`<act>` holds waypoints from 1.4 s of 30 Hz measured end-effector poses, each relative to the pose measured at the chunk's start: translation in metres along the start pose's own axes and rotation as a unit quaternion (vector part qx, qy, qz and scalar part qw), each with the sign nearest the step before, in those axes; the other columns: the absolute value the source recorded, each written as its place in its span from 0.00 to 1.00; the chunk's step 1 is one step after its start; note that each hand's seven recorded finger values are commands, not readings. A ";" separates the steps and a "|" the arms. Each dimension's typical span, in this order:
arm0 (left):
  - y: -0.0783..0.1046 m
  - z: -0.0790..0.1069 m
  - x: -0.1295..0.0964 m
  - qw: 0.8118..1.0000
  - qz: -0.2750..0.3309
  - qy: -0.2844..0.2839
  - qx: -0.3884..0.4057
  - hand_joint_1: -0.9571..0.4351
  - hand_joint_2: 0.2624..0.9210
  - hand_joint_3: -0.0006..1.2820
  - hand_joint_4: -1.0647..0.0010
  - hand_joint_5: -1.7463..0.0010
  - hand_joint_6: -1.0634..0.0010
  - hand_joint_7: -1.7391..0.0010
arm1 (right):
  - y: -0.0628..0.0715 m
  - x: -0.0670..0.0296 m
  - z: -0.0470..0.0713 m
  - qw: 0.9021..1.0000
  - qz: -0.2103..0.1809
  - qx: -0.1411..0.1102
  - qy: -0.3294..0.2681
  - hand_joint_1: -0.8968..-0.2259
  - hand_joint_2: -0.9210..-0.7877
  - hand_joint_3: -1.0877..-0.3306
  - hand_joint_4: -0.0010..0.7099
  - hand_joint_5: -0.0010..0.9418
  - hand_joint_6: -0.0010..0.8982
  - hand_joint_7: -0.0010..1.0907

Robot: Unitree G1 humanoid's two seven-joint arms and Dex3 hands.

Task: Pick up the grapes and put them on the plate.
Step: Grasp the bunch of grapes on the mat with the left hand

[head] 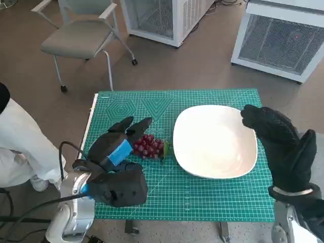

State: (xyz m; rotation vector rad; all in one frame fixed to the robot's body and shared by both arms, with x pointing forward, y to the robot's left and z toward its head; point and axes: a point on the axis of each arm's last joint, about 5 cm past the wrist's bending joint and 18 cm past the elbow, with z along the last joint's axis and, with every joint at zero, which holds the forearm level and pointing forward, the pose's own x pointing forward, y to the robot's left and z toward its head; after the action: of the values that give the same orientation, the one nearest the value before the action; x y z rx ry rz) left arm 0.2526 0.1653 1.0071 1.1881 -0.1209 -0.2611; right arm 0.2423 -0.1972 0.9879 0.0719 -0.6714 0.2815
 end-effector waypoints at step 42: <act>-0.038 0.001 0.091 0.975 -0.159 0.136 0.071 0.67 0.76 0.01 0.85 1.00 0.71 1.00 | 0.001 -0.0027 0.000 1.000 -0.002 0.001 0.003 0.66 0.00 0.68 0.55 0.64 0.17 0.88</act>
State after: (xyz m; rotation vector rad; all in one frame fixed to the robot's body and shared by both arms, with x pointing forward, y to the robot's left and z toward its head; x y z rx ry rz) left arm 0.3346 0.1270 0.9683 1.3737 0.2980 -0.3707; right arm 0.2401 -0.1968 0.9860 0.0729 -0.6643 0.2791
